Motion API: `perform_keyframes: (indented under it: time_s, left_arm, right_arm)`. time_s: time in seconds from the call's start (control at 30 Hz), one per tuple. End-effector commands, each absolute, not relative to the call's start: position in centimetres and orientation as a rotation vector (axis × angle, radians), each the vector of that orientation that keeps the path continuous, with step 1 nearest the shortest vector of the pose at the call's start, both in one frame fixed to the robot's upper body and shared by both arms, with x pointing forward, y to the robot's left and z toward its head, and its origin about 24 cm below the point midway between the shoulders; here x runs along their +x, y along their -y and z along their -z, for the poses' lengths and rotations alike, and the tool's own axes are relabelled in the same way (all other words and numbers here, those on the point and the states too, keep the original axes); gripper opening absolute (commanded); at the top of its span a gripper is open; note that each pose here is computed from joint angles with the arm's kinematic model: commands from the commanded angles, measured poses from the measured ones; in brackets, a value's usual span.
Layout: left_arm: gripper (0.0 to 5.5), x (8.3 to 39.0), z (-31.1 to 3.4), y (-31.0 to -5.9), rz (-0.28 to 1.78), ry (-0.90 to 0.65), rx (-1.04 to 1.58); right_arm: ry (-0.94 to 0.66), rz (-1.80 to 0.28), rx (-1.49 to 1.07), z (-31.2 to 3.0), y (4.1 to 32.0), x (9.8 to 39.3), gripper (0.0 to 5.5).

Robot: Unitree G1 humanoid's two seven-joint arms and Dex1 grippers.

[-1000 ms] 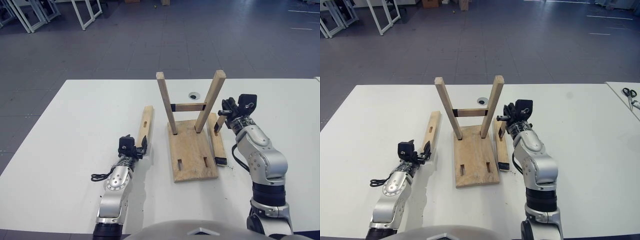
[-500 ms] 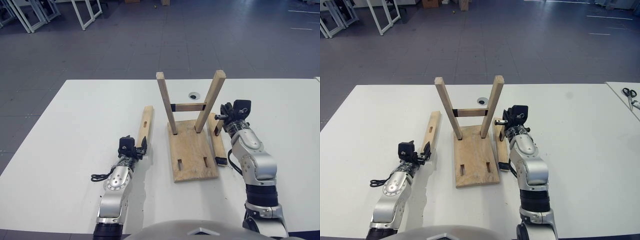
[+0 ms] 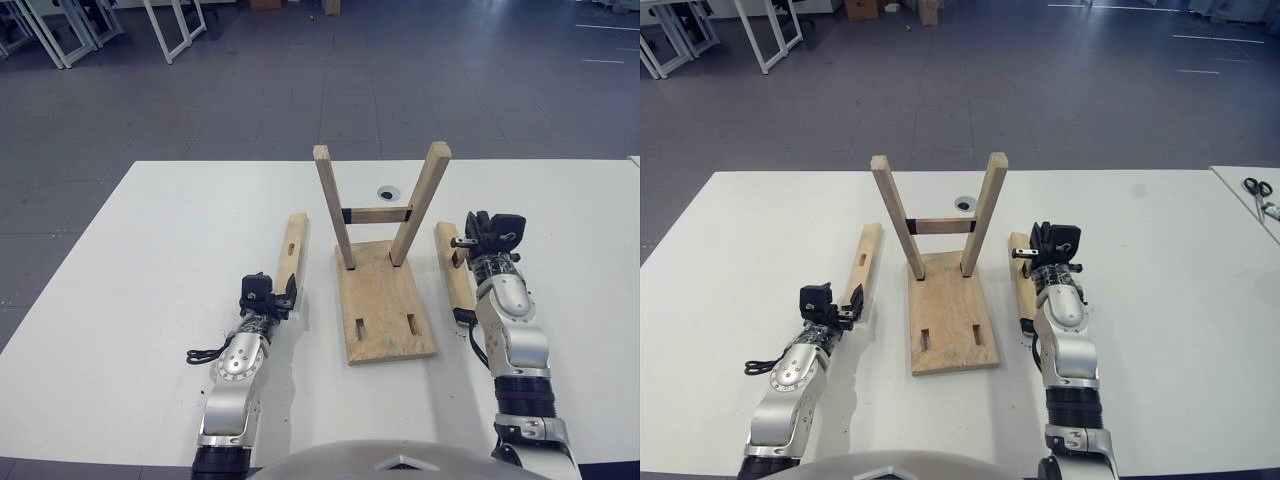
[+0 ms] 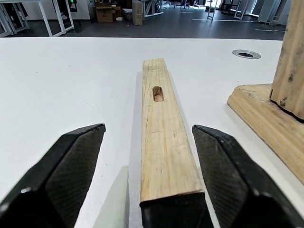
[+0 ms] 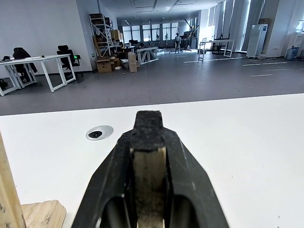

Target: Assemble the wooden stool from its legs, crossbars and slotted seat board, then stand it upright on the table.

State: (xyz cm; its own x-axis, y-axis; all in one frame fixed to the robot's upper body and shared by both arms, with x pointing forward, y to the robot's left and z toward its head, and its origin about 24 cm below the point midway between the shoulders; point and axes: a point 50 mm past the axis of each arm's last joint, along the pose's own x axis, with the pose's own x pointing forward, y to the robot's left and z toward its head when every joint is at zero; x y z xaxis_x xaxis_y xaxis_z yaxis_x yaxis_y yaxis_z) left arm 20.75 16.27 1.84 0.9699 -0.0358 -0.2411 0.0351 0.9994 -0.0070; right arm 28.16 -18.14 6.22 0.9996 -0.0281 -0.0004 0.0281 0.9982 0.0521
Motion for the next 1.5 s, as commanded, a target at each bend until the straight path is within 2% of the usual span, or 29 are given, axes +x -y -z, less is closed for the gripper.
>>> perform_keyframes:
  time_s: [0.03,0.27,0.5,0.53,0.87,1.13,1.23,1.4,1.5]
  left_arm:
    - [3.39,20.9,-1.9,-16.7,0.024,-0.252,0.019]
    - [3.39,20.9,-1.9,-16.5,0.028,-0.257,0.014]
    - [3.39,20.9,-1.8,-16.5,0.022,-0.256,0.012]
    - [3.39,20.9,-1.8,-16.6,0.021,-0.256,0.012]
    - [3.39,20.8,-1.9,-16.7,0.012,-0.256,0.01]
    - [3.39,20.7,-1.9,-16.7,0.013,-0.26,0.012]
    - [3.39,20.7,-1.8,-16.6,0.011,-0.262,0.012]
    - [3.39,20.7,-1.8,-16.5,0.011,-0.266,0.01]
    - [3.39,20.8,-1.8,-16.5,0.015,-0.268,0.013]
  right_arm:
    - [-0.254,0.066,0.042,-0.2,18.7,25.7,0.41]
    - [-0.28,0.066,0.019,1.2,18.8,25.1,0.41]
    - [-0.104,0.059,0.011,-3.8,18.9,27.5,0.41]
    - [-0.095,0.049,0.012,-4.2,18.8,27.5,0.79]
    - [-0.03,0.013,0.024,-8.3,18.3,28.2,2.64]
    - [0.087,0.101,-0.006,-15.2,18.8,29.2,4.0]
    - [0.102,0.112,-0.014,-17.5,18.5,30.0,3.52]
    - [0.01,0.092,0.028,-18.3,17.7,31.8,3.49]
    - [0.16,0.107,0.07,-21.7,17.7,32.1,3.49]
